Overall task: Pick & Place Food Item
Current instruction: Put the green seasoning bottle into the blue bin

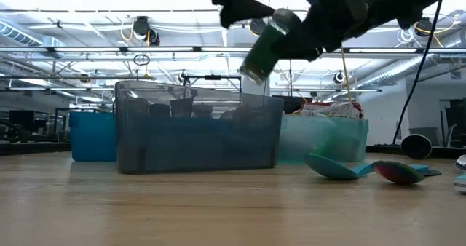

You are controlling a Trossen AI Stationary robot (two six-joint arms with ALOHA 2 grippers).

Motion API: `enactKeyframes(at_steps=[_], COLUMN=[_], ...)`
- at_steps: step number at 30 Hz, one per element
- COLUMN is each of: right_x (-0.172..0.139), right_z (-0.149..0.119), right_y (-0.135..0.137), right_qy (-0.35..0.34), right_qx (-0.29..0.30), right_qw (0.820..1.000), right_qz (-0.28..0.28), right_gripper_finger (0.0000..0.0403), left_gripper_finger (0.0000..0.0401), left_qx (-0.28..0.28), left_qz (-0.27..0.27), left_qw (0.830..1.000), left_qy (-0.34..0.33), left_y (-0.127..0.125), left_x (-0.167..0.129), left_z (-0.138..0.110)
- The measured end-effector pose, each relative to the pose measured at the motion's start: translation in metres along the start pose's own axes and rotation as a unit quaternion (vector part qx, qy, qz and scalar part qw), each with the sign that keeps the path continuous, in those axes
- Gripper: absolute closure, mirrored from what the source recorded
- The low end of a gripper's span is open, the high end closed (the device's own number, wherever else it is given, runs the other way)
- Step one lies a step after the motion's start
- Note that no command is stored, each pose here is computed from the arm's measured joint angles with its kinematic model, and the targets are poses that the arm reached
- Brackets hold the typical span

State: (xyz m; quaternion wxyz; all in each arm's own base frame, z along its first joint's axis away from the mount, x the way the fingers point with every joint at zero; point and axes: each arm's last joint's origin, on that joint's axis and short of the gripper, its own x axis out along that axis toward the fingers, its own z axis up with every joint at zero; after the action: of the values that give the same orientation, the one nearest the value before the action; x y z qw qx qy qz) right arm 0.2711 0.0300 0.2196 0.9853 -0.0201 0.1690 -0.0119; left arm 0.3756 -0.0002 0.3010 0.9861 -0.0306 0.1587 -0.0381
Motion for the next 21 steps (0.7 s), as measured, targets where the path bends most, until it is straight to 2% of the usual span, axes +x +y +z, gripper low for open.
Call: enactKeyframes(at_steps=[10,21], right_x=[0.004,0.004], right_z=[-0.001,0.000], right_y=[0.000,0.000], right_qy=[-0.003,-0.008], right_qx=[0.001,0.002], right_qw=[1.000,1.000], right_qz=[-0.002,-0.005], right_gripper_finger=[0.0216,0.0216], left_gripper_finger=[0.0105,0.0115], left_qx=[0.009,0.005], left_qz=[-0.019,0.015], left_qw=[0.997,0.997], left_qy=[0.077,0.074], left_y=[-0.006,-0.001], left_x=[0.025,0.030], left_z=[-0.019,-0.021])
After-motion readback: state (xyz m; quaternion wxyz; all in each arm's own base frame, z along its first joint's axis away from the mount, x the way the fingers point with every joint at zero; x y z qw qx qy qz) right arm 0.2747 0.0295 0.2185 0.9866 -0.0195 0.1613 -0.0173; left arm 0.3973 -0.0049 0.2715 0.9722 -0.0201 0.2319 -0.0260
